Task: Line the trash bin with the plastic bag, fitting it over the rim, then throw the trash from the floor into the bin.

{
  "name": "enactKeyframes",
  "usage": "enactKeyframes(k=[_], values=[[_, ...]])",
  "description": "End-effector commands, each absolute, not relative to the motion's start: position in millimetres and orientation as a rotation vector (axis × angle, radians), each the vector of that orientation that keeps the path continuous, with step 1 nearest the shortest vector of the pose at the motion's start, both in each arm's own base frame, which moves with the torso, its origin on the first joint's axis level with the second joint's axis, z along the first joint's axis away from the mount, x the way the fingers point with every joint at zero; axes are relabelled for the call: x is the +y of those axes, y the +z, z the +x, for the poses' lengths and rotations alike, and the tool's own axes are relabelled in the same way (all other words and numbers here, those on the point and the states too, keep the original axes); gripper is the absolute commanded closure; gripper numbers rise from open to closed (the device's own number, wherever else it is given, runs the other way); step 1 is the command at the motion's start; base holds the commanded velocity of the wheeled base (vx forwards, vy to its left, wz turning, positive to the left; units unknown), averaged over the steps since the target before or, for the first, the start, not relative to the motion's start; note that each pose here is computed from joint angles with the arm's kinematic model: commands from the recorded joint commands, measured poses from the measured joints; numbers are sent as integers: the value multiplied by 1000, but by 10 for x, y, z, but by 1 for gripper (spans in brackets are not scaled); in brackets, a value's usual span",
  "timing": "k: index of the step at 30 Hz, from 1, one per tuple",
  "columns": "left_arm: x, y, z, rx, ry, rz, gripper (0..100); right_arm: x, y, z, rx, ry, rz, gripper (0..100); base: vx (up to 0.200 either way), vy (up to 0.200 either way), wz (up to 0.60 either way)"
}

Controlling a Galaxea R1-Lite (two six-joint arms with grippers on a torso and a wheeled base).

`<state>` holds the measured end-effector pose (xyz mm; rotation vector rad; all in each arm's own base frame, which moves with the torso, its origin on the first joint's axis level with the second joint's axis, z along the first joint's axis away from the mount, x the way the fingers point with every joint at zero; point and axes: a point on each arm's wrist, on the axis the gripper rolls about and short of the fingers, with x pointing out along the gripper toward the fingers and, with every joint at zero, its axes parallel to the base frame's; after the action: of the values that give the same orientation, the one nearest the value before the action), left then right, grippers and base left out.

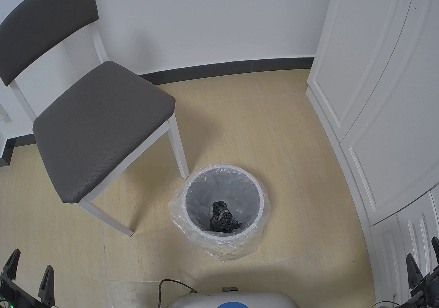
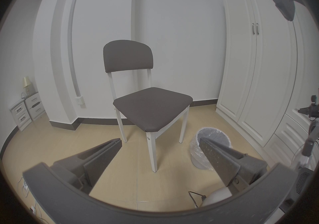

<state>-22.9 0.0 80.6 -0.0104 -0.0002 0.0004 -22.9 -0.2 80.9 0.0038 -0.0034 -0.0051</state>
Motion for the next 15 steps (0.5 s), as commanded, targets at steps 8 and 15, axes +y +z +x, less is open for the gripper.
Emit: enactKeyframes(k=[8,15], values=[[0,754,-227,3,2,-11,0,-2,758,-228,-3,-2,5,0,0,0,0],[1,754,-227,3,0,-11,0,-2,758,-228,-3,-2,8,0,0,0,0]])
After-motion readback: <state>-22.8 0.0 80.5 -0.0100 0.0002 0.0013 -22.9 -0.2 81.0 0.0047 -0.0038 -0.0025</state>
